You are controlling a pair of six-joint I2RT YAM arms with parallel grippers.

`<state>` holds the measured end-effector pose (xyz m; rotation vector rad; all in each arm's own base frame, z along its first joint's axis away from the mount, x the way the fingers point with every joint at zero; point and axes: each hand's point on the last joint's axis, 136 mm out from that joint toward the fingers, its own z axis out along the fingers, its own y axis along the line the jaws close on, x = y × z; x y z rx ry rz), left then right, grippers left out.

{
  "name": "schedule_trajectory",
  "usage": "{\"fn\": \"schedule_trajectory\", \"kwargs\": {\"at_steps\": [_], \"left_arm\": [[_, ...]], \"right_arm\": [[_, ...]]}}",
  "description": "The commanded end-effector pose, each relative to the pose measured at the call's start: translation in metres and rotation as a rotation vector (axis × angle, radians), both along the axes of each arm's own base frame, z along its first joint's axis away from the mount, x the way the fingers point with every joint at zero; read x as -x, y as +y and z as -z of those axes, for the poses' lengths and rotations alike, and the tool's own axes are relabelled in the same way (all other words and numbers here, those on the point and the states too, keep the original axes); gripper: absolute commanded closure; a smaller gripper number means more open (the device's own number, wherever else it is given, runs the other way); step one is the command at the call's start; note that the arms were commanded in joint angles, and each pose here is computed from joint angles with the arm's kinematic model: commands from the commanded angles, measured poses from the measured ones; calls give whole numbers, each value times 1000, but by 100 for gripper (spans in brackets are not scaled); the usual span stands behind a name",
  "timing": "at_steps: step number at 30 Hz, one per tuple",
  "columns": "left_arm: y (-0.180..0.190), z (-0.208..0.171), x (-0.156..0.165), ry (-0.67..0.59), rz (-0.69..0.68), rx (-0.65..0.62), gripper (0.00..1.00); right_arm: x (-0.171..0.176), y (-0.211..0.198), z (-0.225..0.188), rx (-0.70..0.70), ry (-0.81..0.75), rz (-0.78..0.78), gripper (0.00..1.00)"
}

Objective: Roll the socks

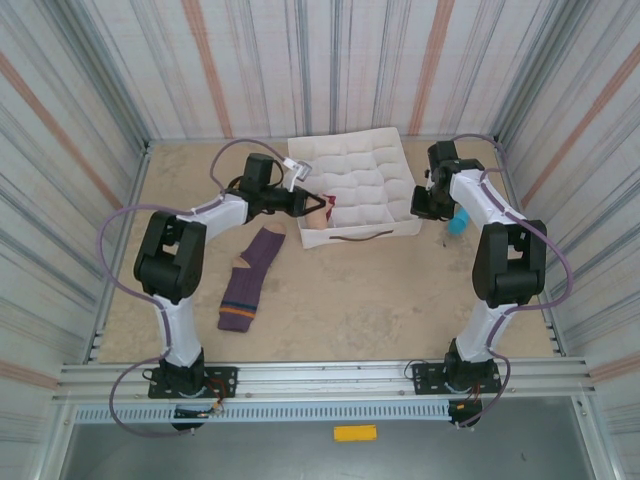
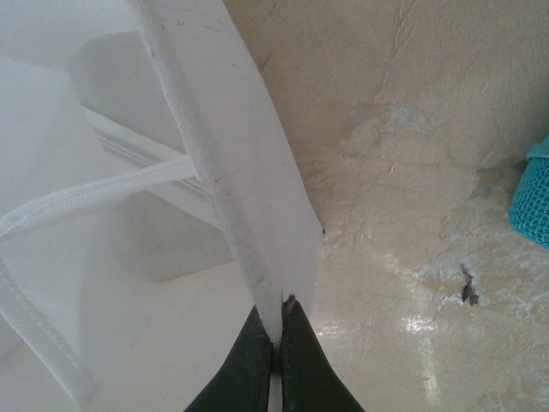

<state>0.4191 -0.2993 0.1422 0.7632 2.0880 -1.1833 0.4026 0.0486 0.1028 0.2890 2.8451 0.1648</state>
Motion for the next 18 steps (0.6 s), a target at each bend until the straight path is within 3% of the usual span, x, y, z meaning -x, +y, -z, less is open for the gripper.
{"fn": "schedule_trajectory", "kwargs": {"at_steps": [1, 8, 18], "left_arm": [[2, -7, -9, -69, -8, -11, 100], [11, -17, 0, -235, -75, -60, 100], [-6, -16, 33, -491, -79, -202, 98]], "right_arm": [[17, -1, 12, -20, 86, 49, 100], [21, 2, 19, -60, 127, 106, 100], [17, 3, 17, -122, 132, 180, 100]]}}
